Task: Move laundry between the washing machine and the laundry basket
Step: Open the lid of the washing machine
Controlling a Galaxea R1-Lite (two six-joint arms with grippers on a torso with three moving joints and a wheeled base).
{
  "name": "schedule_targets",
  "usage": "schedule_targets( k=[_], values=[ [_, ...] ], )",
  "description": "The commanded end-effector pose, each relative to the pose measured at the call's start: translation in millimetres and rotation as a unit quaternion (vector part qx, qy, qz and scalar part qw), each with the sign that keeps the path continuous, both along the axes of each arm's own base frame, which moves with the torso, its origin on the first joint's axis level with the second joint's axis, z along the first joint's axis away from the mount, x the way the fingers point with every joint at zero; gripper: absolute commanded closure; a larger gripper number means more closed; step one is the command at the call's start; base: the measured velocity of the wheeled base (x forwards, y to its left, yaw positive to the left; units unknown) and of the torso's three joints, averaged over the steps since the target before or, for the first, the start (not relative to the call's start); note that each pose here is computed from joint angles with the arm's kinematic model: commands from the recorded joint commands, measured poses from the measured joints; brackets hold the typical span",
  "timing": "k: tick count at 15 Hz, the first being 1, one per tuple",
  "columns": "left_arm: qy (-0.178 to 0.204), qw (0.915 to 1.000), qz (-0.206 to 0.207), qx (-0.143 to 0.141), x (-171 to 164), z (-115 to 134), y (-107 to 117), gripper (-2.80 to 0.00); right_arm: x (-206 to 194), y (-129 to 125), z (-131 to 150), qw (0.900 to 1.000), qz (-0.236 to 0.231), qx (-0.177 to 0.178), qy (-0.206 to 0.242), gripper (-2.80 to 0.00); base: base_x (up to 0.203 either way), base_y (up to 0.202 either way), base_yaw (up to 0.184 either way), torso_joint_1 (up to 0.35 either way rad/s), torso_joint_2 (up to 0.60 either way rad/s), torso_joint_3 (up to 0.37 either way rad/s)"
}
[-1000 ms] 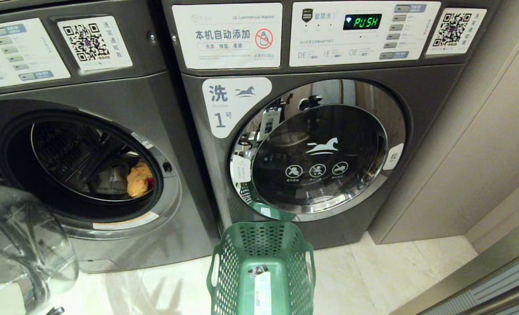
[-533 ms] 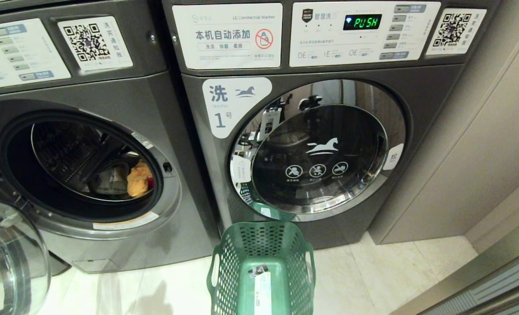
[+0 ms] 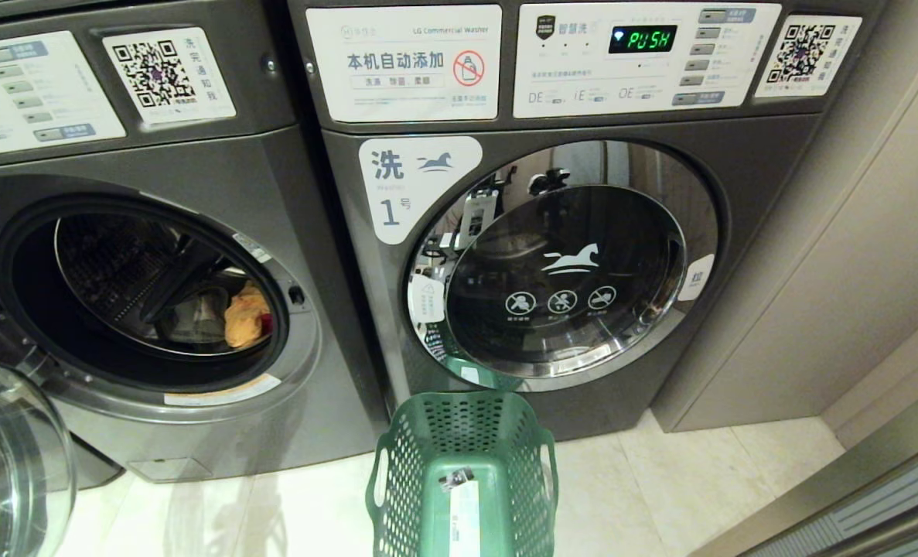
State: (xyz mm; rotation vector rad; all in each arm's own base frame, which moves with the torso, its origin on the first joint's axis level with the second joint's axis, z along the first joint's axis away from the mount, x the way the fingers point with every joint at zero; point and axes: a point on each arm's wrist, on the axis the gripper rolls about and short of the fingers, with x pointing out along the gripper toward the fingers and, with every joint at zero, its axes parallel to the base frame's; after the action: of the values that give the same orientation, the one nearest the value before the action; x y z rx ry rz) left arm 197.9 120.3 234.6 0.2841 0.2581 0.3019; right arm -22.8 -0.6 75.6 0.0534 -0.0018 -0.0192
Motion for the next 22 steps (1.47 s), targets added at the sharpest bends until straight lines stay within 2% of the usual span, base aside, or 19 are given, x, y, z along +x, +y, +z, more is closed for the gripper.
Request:
schedule_targets(
  k=[1, 3, 4, 5, 6, 8, 10, 11, 12, 13, 14, 16, 17, 18, 19, 20, 21, 22],
  values=[
    [-0.001, 0.9968, -0.06, -0.053, 38.8, -22.9, -54.8, 0.0, 0.1, 0.0, 0.0, 1.0, 0.0, 0.0, 0.0, 0.0, 0.0, 0.0, 0.0, 0.0, 0.0, 0.0],
    [0.004, 0.9916, -0.101, -0.081, 32.8, -37.1, -109.8, 0.0, 0.1, 0.0, 0.1, 1.0, 0.0, 0.0, 0.0, 0.0, 0.0, 0.0, 0.0, 0.0, 0.0, 0.0],
    [0.021, 0.9905, -0.103, -0.089, 15.2, -51.8, -124.4, 0.0, 0.0, 0.0, 0.0, 1.0, 0.0, 0.0, 0.0, 0.0, 0.0, 0.0, 0.0, 0.0, 0.0, 0.0],
    [0.035, 0.9916, -0.085, -0.091, -1.7, -65.5, -128.3, 0.0, 0.1, 0.0, 0.1, 1.0, 0.0, 0.0, 0.001, 0.0, 0.0, 0.0, 0.0, 0.0, 0.0, 0.0],
    [0.041, 0.9941, -0.05, -0.088, -11.3, -73.6, -124.4, 0.0, 0.0, 0.0, 0.0, 1.0, 0.0, 0.0, 0.0, 0.0, 0.0, 0.0, 0.0, 0.0, 0.0, 0.0],
    [0.04, 0.9945, 0.058, -0.078, -21.6, -78.7, -98.1, 0.0, 0.1, 0.0, 0.1, 1.0, 0.0, 0.0, 0.001, 0.0, 0.0, 0.0, 0.0, 0.0, 0.0, 0.0],
    [0.049, 0.9849, 0.153, -0.066, -21.0, -84.0, -67.2, 0.0, 0.0, 0.0, 0.0, 1.0, 0.0, 0.0, 0.0, 0.0, 0.0, 0.0, 0.0, 0.0, 0.0, 0.0],
    [0.042, 0.9821, 0.178, -0.043, -13.6, -82.2, -55.1, 0.0, 0.0, 0.0, 0.0, 1.0, 0.0, 0.0, 0.0, 0.0, 0.0, 0.0, 0.0, 0.0, 0.0, 0.0],
    [0.026, 0.9803, 0.196, 0.0, -7.1, -76.1, -47.4, 0.0, 0.0, 0.0, 0.0, 1.0, 0.0, 0.0, 0.0, 0.0, 0.0, 0.0, 0.0, 0.0, 0.0, 0.0],
    [0.011, 0.9719, 0.23, 0.051, -2.4, -69.7, -40.3, 0.0, 0.1, 0.0, 0.0, 1.0, 0.0, 0.0, 0.0, 0.0, 0.0, 0.0, 0.0, 0.0, 0.0, 0.0],
    [0.006, 0.964, 0.255, 0.076, 4.0, -69.4, -34.2, 0.0, 0.0, 0.0, 0.0, 1.0, 0.0, 0.0, 0.0, 0.0, 0.0, 0.0, 0.0, 0.0, 0.0, 0.0],
    [-0.026, 0.9502, 0.294, 0.101, 17.4, -64.5, -23.9, 0.0, 0.0, 0.0, 0.0, 1.0, 0.0, 0.0, 0.0, 0.0, 0.0, 0.0, 0.0, 0.0, 0.0, 0.0],
    [-0.034, 0.9342, 0.335, 0.119, 18.7, -59.2, -18.4, 0.0, 0.0, 0.0, 0.0, 1.0, 0.0, 0.0, 0.0, 0.0, 0.0, 0.0, 0.0, 0.0, 0.0, 0.0],
    [-0.036, 0.9115, 0.384, 0.142, 18.2, -55.3, -11.9, 0.0, 0.0, 0.0, 0.0, 1.0, 0.0, 0.0, 0.0, 0.0, 0.0, 0.0, 0.0, 0.0, 0.0, 0.0],
    [-0.032, 0.892, 0.419, 0.166, 17.5, -53.5, -4.8, 0.0, 0.0, 0.0, 0.0, 1.0, 0.0, 0.0, 0.0, 0.0, 0.0, 0.0, 0.0, 0.0, 0.0, 0.0],
    [-0.031, 0.8768, 0.442, 0.187, 14.7, -51.9, 2.0, 0.0, 0.1, 0.0, 0.1, 1.0, 0.0, 0.0, 0.001, 0.0, 0.0, 0.0, 0.0, 0.0, 0.0, 0.0],
    [-0.027, 0.8668, 0.455, 0.202, 12.0, -51.8, 6.7, 0.0, 0.0, 0.0, 0.0, 1.0, 0.0, 0.0, 0.0, 0.0, 0.0, 0.0, 0.0, 0.0, 0.0, 0.0],
    [-0.025, 0.8632, 0.46, 0.206, 10.0, -53.0, 7.9, 0.0, 0.0, 0.0, 0.0, 1.0, 0.0, 0.0, 0.0, 0.0, 0.0, 0.0, 0.0, 0.0, 0.0, 0.0]
  ],
)
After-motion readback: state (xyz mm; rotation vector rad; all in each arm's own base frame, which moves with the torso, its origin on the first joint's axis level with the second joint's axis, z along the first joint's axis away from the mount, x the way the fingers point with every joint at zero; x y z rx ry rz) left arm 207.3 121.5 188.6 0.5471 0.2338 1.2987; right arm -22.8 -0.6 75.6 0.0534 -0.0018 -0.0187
